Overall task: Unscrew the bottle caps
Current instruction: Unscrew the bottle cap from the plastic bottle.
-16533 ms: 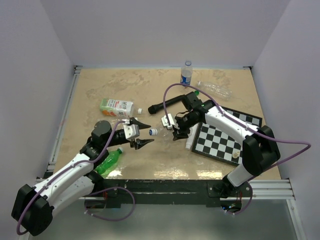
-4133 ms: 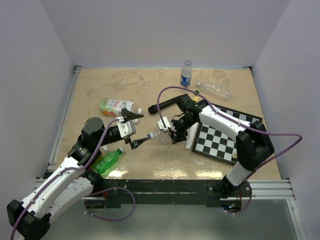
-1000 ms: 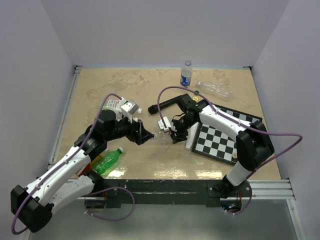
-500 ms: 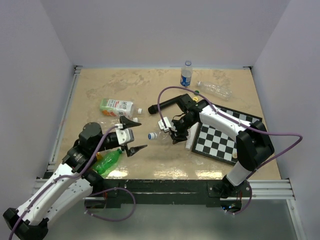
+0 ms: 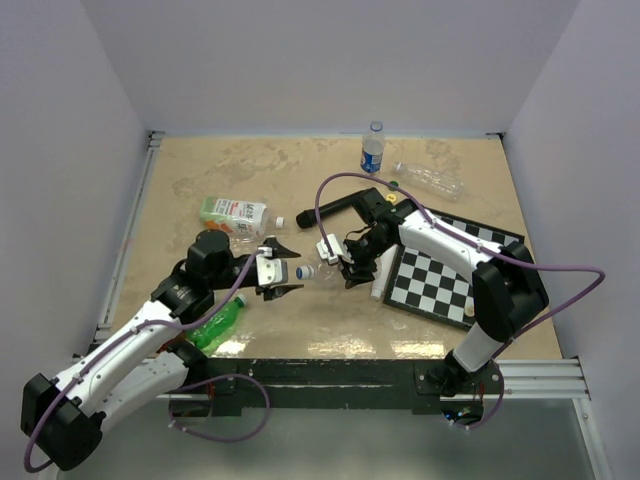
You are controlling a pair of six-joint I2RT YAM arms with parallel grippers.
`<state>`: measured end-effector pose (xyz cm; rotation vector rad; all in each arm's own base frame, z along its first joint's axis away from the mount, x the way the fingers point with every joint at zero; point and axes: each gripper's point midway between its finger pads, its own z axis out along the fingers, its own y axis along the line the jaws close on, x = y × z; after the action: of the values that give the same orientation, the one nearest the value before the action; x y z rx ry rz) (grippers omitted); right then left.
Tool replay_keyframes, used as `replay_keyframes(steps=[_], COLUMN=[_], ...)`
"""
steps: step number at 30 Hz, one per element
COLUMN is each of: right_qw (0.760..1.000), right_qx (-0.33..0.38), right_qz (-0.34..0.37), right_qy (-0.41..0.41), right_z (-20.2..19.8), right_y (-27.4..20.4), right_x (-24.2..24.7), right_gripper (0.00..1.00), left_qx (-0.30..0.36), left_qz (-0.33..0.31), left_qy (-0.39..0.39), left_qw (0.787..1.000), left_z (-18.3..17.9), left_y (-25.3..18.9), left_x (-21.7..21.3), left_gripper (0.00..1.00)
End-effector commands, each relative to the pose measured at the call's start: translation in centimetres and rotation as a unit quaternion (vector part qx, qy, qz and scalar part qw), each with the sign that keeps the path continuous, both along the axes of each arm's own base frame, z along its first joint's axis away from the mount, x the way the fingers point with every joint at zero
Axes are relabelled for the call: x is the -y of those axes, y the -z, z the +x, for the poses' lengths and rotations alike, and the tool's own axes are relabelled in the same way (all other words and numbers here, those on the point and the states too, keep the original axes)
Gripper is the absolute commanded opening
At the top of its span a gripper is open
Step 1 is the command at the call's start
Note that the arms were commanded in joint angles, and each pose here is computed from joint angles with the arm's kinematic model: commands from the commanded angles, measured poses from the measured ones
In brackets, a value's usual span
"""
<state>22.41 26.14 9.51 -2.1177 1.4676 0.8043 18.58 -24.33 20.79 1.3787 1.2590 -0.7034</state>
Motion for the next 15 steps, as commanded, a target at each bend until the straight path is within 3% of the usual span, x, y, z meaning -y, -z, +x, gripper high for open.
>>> replay_keyframes(steps=[1,6,15], right_qw=[0.999,0.999,0.999], right_qx=[0.020,0.021,0.020], right_qz=[0.036,0.036,0.037], right_qy=[-0.016,-0.015,-0.015], right_z=[0.1,0.1,0.1], right_y=[-2.6,-2.6,-2.7], right_x=[-1.0,-1.0,-1.0], right_gripper=[0.09,0.09,0.09], left_qx=[0.029,0.015,0.003], left_qz=[-0.034,-0.030,-0.016], left_qy=[0.027,0.028,0.025], left_qw=[0.999,0.999,1.000], left_z=[0.2,0.2,0.2], left_y=[-2.0,-1.3,-0.2], left_x=[1.2,1.4,1.4], left_gripper=[0.63,0.53,0.52])
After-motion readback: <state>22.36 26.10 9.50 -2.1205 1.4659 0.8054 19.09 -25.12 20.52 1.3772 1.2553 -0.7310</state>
